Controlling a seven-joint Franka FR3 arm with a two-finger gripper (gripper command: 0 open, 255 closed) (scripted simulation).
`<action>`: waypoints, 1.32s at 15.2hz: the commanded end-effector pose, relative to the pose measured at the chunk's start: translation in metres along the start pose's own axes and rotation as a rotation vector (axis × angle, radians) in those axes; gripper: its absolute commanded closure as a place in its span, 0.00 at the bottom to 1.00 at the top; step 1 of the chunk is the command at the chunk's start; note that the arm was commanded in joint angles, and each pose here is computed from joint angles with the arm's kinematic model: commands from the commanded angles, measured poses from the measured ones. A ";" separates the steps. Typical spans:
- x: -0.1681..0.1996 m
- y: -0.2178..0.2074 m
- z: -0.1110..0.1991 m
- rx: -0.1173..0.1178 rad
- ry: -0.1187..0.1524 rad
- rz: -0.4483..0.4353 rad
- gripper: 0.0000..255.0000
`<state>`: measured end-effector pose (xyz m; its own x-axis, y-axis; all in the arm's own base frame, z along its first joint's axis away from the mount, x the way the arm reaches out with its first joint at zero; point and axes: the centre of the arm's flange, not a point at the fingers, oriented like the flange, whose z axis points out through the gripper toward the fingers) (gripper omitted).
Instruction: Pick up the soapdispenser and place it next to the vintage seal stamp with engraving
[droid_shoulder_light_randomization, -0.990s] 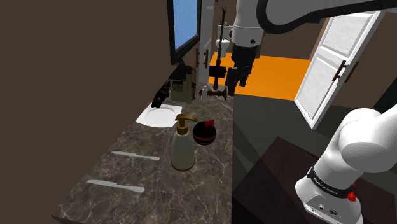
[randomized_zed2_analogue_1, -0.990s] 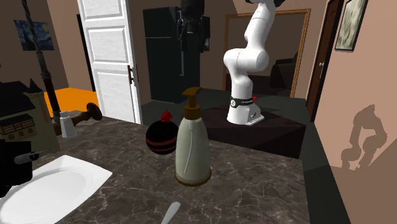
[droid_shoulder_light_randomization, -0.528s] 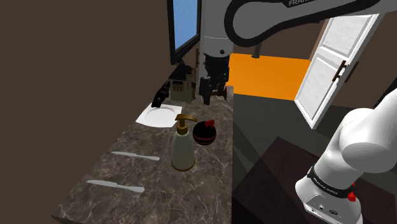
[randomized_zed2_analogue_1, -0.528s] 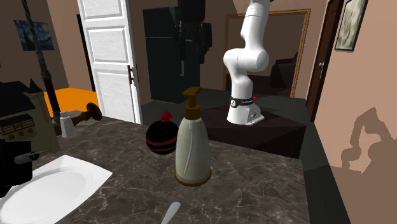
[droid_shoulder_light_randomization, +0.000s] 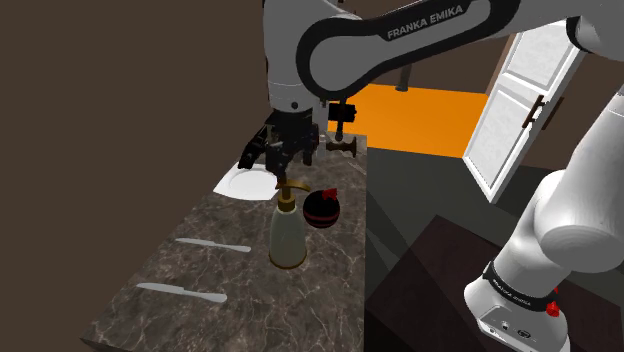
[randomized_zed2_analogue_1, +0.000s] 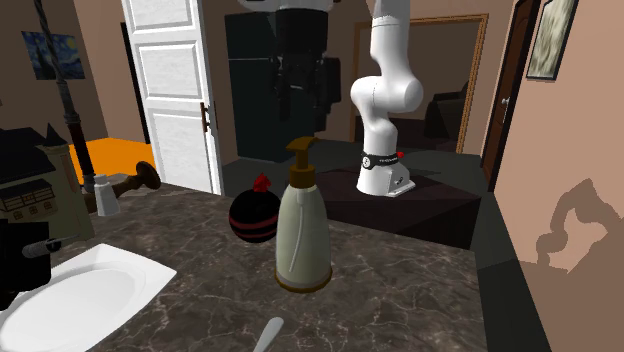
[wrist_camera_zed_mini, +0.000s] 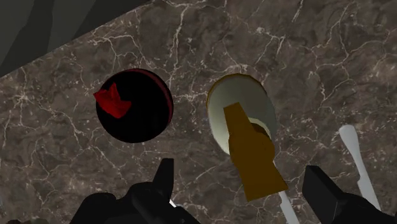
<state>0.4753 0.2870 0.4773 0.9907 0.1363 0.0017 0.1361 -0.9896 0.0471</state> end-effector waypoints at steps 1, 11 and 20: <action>0.019 -0.020 0.010 0.000 -0.001 -0.001 0.00; 0.023 -0.025 0.052 0.000 -0.001 -0.002 0.00; 0.023 -0.025 0.052 0.000 -0.001 -0.002 1.00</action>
<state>0.4947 0.3127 0.4251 0.9905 0.1377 0.0013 0.1375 -0.9894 0.0473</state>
